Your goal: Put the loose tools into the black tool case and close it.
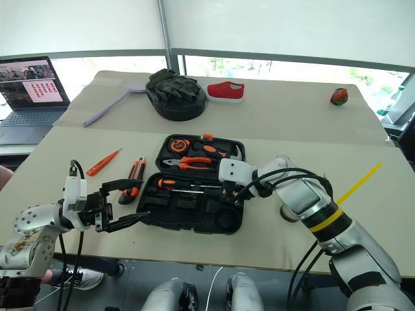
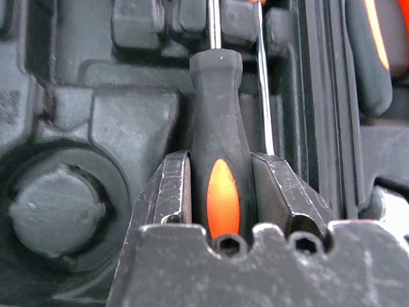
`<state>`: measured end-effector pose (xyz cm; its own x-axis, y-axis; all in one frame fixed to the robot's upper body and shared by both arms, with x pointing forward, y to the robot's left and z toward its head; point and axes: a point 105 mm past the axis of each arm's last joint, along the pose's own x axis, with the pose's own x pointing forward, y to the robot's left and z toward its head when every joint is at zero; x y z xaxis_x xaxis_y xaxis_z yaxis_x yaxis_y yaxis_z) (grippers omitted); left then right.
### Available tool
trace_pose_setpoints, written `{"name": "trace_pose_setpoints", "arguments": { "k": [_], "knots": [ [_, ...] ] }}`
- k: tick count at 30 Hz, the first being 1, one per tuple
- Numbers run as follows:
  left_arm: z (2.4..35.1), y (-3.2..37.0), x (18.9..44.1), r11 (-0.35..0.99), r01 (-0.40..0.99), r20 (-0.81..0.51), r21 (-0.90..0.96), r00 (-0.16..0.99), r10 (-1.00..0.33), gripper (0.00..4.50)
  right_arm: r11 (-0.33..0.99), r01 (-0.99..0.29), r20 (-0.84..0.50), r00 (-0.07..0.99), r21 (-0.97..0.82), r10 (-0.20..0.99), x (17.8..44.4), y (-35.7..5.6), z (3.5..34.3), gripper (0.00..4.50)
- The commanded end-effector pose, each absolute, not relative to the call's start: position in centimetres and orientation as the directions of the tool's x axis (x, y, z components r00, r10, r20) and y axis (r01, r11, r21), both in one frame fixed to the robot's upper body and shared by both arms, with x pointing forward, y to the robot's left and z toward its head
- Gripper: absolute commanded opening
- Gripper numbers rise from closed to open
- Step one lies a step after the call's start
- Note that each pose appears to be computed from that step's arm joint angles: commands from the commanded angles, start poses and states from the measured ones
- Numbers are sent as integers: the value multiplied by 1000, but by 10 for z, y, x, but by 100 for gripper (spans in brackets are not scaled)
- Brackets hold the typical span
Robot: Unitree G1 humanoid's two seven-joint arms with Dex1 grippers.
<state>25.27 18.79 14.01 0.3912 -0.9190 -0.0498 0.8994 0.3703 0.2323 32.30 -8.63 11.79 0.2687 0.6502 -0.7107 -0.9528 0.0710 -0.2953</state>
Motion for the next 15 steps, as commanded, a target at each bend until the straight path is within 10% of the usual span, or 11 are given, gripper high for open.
{"name": "trace_pose_setpoints", "arguments": {
  "k": [1,6,12,15],
  "knots": [
    [146,191,252,380,887,-45,262,404,-913,450,24,-940,-712,274,-339,646,324,-85,123,205],
    [137,199,251,389,891,-60,236,413,-909,450,48,-924,-594,283,-380,753,328,-79,155,351],
    [127,210,251,410,887,-80,212,434,-897,450,-25,-949,-464,132,-315,876,310,-79,180,351],
    [124,211,254,428,879,-73,210,451,-890,450,68,-947,-331,177,-314,927,320,-70,182,260]
  ]
}}
